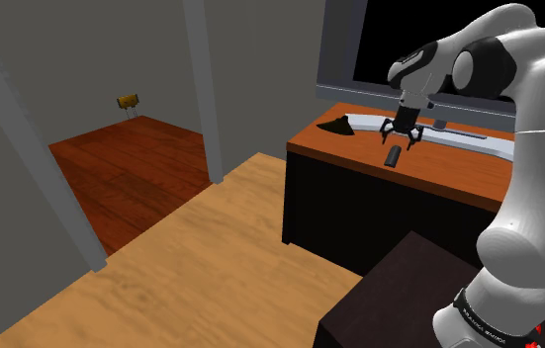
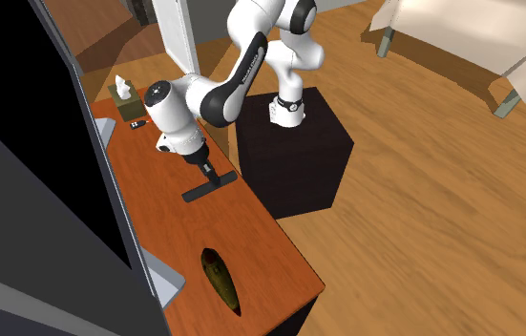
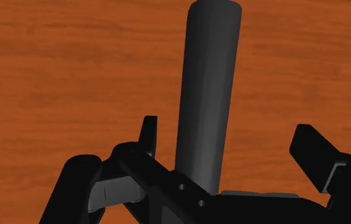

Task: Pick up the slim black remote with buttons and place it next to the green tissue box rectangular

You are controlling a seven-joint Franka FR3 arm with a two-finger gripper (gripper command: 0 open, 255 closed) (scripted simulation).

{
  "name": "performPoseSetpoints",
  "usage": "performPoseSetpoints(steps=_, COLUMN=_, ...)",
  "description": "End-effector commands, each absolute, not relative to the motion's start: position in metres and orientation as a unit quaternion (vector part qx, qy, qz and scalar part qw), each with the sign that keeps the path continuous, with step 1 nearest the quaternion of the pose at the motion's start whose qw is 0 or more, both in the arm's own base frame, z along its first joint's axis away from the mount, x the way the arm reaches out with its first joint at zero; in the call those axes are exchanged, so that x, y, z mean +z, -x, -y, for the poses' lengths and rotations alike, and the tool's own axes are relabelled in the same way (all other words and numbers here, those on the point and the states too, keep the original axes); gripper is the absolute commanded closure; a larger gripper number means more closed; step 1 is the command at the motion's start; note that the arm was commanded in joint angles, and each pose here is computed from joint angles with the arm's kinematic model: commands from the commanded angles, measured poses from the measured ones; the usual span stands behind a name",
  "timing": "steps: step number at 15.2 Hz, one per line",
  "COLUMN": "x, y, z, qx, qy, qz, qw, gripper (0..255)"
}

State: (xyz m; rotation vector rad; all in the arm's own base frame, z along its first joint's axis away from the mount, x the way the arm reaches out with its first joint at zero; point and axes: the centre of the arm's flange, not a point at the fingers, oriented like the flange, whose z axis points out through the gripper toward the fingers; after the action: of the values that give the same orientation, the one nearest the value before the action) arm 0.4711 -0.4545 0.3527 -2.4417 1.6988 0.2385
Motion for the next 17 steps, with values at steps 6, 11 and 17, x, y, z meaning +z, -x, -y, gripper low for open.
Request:
performPoseSetpoints(steps=6, x=0.316, y=-0.467, z=0.456, qx=0.082, qy=0.809, qz=-0.577, qw=0.079, gripper=0)
performPoseSetpoints(steps=11, x=0.308, y=-0.466, z=0.454, qx=0.082, qy=0.809, qz=-0.577, qw=0.079, gripper=0)
performPoseSetpoints(steps=17, x=0.308, y=-0.466, z=0.454, qx=0.082, qy=0.809, qz=-0.577, qw=0.079, gripper=255)
